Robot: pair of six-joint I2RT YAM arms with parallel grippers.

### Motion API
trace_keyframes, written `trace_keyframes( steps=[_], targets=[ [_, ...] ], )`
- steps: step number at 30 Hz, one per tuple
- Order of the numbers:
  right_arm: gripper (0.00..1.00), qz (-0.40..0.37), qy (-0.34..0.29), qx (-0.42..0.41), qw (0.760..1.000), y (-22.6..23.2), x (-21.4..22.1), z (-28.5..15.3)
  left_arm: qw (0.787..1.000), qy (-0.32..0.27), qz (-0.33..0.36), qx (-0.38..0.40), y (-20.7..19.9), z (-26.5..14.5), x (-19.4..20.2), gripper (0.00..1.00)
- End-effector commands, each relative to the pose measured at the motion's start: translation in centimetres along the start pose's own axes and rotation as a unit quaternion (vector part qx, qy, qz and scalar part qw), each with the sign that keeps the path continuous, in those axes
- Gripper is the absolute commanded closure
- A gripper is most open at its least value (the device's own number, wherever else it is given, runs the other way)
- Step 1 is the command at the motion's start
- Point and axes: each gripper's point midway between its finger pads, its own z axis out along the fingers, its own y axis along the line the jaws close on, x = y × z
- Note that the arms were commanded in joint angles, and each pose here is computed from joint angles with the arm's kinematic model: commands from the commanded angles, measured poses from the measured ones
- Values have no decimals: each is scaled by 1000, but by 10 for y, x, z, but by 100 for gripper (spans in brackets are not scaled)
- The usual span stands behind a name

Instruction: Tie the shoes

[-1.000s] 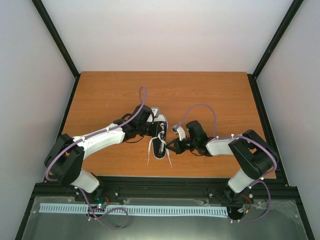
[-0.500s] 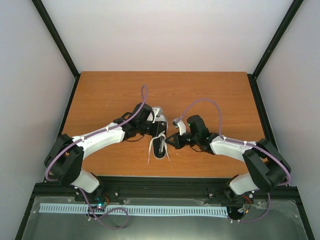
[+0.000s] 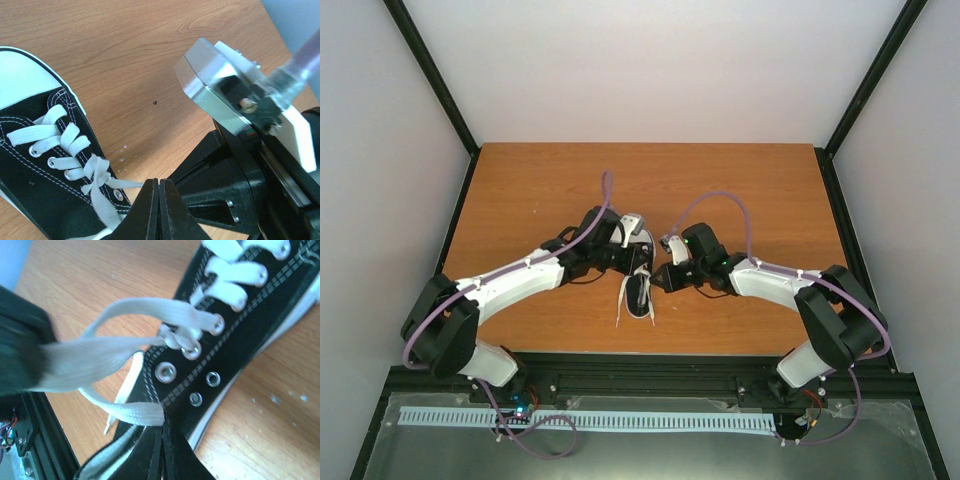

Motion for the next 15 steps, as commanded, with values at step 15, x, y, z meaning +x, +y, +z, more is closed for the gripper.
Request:
trace_keyframes(
  steps=[15],
  targets=[
    [97,18,3,73,997,-18,-16,-11,997,-9,44,68,-13,-13,29,99]
  ],
)
